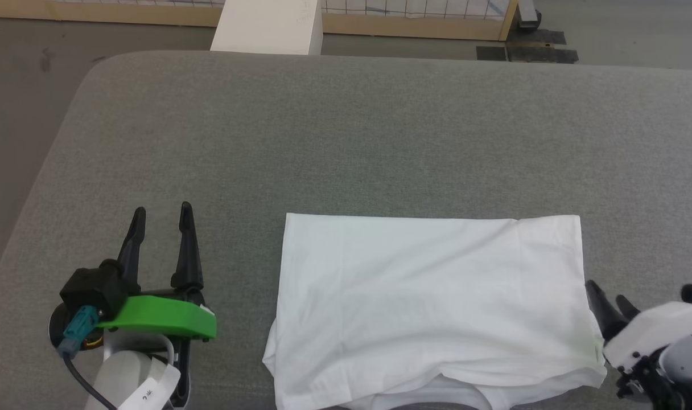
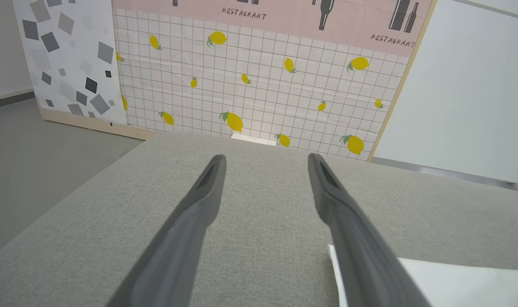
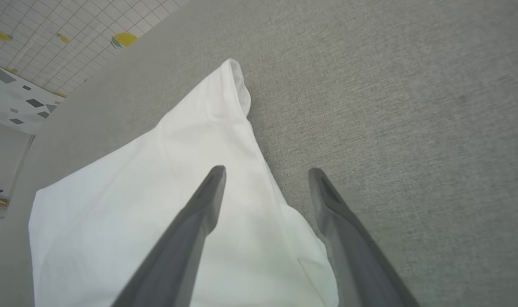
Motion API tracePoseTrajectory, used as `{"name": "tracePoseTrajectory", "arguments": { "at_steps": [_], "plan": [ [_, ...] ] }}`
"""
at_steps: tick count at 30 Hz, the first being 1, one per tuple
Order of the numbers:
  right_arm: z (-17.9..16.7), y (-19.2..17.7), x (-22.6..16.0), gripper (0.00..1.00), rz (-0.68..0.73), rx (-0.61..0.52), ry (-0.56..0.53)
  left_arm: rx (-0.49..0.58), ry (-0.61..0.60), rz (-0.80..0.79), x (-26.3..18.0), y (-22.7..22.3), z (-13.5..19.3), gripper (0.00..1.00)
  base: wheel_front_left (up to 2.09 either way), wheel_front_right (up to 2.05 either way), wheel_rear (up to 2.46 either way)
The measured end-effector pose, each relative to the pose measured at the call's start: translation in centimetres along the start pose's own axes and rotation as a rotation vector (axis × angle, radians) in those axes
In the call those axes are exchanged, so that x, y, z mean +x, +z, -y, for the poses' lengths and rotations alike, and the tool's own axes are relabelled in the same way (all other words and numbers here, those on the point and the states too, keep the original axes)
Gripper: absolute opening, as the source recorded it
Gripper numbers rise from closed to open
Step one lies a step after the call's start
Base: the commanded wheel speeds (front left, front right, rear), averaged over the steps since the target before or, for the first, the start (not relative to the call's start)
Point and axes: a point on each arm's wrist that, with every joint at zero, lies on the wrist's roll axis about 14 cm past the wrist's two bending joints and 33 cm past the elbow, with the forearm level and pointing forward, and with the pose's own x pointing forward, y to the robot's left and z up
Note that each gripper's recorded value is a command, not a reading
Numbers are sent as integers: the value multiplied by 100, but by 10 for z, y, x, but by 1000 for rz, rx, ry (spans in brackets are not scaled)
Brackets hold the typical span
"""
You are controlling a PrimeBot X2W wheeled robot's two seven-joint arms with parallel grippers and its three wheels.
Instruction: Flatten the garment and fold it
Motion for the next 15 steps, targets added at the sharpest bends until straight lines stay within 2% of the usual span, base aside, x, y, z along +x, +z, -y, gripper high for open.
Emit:
{"name": "tracePoseTrajectory", "arguments": {
  "at_steps": [2, 3, 8, 15],
  "plan": [
    [-2, -7, 6, 100, -46, -7, -3, 5, -6, -8, 2, -4, 0, 100, 0, 0, 0],
    [1, -22, 12, 100, -134, -47, -27, 18, -15, -24, 2, -10, 2, 100, 0, 0, 0],
    [8, -42, 17, 100, -268, -100, -70, 6, -11, -38, 3, -16, 1, 100, 0, 0, 0],
    [3, -53, 23, 100, -392, -123, -63, -2, 6, -55, 1, -23, -5, 100, 0, 0, 0]
  ]
}}
